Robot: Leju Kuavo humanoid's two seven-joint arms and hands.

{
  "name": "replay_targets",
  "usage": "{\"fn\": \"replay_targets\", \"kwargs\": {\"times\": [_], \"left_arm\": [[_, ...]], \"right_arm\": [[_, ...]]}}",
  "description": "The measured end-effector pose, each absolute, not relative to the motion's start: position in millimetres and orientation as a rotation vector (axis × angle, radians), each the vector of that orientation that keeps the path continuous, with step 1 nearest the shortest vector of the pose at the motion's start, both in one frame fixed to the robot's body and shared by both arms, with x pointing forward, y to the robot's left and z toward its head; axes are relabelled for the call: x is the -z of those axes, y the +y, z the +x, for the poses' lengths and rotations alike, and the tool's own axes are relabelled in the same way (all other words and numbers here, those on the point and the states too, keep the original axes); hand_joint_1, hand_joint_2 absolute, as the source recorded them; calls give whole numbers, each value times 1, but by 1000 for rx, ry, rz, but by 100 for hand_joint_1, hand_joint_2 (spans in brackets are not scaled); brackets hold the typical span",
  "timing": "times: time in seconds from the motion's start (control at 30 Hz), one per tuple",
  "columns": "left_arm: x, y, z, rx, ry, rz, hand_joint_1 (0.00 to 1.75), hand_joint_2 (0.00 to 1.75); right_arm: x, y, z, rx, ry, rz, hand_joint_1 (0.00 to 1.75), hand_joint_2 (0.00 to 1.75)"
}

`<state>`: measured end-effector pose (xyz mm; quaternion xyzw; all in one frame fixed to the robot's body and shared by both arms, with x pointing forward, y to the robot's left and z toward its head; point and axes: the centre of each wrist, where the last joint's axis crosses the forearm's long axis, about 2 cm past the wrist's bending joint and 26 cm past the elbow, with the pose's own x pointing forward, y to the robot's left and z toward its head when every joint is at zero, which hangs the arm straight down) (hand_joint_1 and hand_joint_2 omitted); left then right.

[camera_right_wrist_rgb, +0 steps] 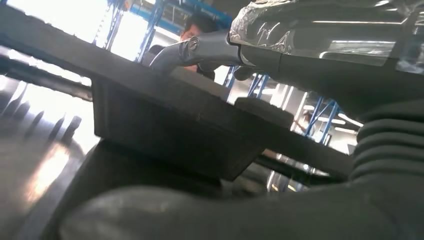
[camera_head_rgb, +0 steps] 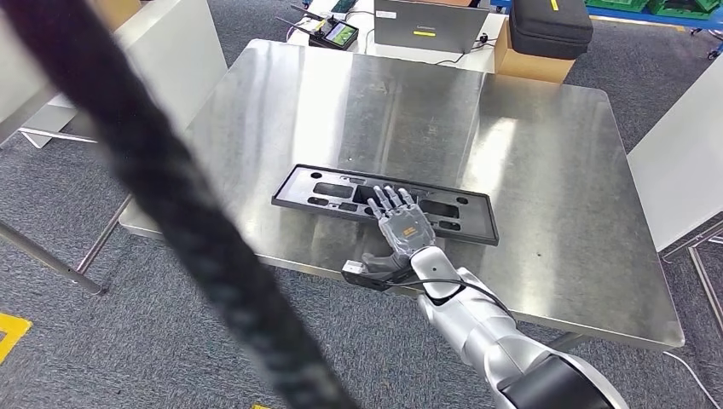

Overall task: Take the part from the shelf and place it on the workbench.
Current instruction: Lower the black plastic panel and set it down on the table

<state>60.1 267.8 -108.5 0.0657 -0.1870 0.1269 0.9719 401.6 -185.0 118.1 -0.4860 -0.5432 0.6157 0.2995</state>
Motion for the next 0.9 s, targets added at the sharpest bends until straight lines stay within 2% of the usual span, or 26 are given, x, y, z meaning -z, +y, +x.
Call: {"fn": "replay_targets", "kwargs": {"times": [0.67, 0.77, 0.9], "left_arm": [[109, 269, 59, -286, -375, 132, 0, 0], [109, 269, 59, -285, -375, 132, 0, 0], [109, 269, 59, -271, -376, 134, 0, 0]], "right_arm": [[-126, -185, 406, -1471, -1562, -1183, 0, 0], [-130, -184, 404, -1384, -1666, -1181, 0, 0], [-154, -175, 391, -1120, -1983, -1182, 0, 0]]}}
